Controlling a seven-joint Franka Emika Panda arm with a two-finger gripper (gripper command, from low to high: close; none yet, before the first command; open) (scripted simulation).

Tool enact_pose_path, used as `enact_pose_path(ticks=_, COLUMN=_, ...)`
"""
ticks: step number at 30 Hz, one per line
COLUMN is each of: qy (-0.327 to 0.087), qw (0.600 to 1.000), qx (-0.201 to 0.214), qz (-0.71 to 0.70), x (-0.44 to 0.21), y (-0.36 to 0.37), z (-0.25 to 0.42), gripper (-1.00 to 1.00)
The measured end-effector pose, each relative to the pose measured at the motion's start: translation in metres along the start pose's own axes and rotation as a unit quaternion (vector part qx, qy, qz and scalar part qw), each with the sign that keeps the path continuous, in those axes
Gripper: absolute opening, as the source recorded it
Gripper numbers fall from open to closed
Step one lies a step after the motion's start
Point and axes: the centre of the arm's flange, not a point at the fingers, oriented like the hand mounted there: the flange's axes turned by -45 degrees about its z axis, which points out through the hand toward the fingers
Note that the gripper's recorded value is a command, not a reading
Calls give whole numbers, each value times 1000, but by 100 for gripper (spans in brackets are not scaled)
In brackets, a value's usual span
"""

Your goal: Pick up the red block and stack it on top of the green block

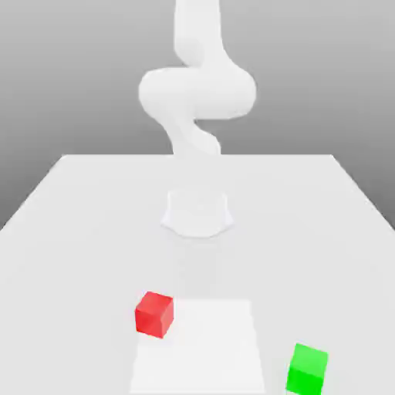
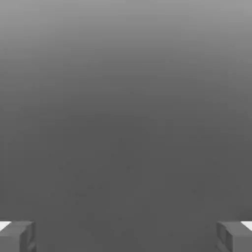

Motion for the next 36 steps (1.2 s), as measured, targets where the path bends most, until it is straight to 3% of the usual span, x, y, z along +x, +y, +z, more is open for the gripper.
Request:
enact_pose_path(ticks=10, qy=-186, qw=979, qx=-33, qz=77, x=-118, y=45, z=226, gripper=0)
enact_pose_path(ticks=18, qy=-329, qw=932, qx=-64, qz=141, x=-282, y=76, z=326, gripper=0)
enact_pose_path(ticks=25, qy=-345, qw=925, qx=-67, qz=145, x=-339, y=78, z=377, gripper=0)
enact_pose_path(ticks=26, qy=-345, qw=925, qx=-67, qz=145, x=-344, y=78, z=381, gripper=-100)
enact_pose_path(ticks=36, qy=-345, qw=925, qx=-67, qz=145, x=-327, y=78, z=364, gripper=-100)
